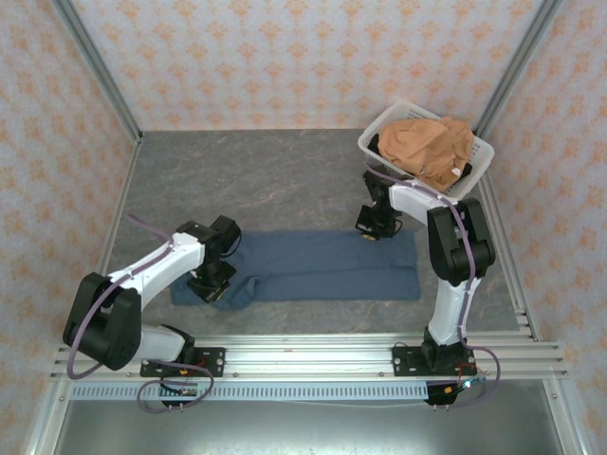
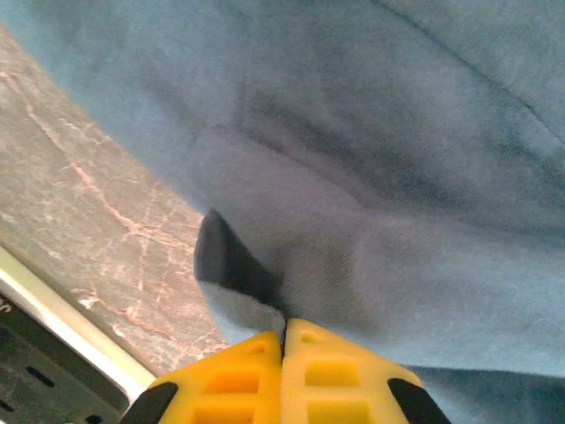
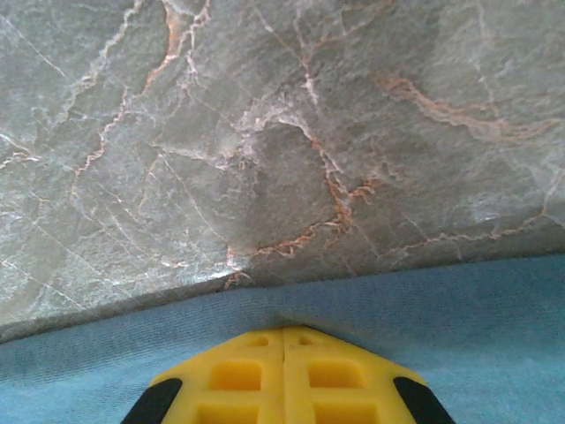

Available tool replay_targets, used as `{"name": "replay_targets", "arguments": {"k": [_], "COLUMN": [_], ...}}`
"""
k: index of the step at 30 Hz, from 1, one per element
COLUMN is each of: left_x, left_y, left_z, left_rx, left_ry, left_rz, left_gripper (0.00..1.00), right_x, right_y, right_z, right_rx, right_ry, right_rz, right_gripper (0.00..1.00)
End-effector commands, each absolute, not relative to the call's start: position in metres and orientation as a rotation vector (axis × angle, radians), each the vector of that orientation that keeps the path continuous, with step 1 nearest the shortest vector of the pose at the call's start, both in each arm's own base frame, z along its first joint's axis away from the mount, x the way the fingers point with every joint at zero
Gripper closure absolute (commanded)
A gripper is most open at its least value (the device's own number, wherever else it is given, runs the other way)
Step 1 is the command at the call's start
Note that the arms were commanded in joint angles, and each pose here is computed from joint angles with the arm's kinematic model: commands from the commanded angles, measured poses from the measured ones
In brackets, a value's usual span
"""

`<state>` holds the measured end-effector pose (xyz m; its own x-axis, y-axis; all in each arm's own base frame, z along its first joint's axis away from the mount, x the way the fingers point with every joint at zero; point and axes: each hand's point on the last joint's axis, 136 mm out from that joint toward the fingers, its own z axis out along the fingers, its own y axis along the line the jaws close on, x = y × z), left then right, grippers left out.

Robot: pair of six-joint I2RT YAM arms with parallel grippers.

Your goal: Fold and stack the t-shirts

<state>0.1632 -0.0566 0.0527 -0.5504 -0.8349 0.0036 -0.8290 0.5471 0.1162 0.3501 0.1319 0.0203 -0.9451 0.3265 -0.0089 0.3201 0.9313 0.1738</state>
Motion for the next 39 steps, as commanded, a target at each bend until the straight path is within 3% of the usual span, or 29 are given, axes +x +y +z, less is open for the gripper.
{"name": "replay_targets", "arguments": {"k": [1, 20, 34, 39], "left_x": [0.157, 0.188, 0.142, 0.156], "left_y": [-0.038, -0.008, -0.040, -0.030], "left_z": [0.077, 0.100, 0.089, 0.106], "left_rx": [1.509, 1.614, 1.615, 1.577], "left_ry": [-2.753, -2.747, -2.671, -2.784], "left_rz": [-0.265, -0.289, -0.125, -0.212], "left_gripper": [1.00, 1.00, 1.00, 1.00], "right_x": [0.333, 0.334, 0.344, 0.344], "right_y": [0.109, 0.108, 0.108, 0.109], "right_z": [-0.003, -0.003, 0.008, 0.008], "right_rx": [0.557, 0.543, 0.500, 0.501], "right_ry": [3.125, 3.137, 3.109, 3.107], "right_rz": [0.066, 0.055, 0.058, 0.056], "right_gripper": [0.96, 0.96, 0.96, 0.96]}}
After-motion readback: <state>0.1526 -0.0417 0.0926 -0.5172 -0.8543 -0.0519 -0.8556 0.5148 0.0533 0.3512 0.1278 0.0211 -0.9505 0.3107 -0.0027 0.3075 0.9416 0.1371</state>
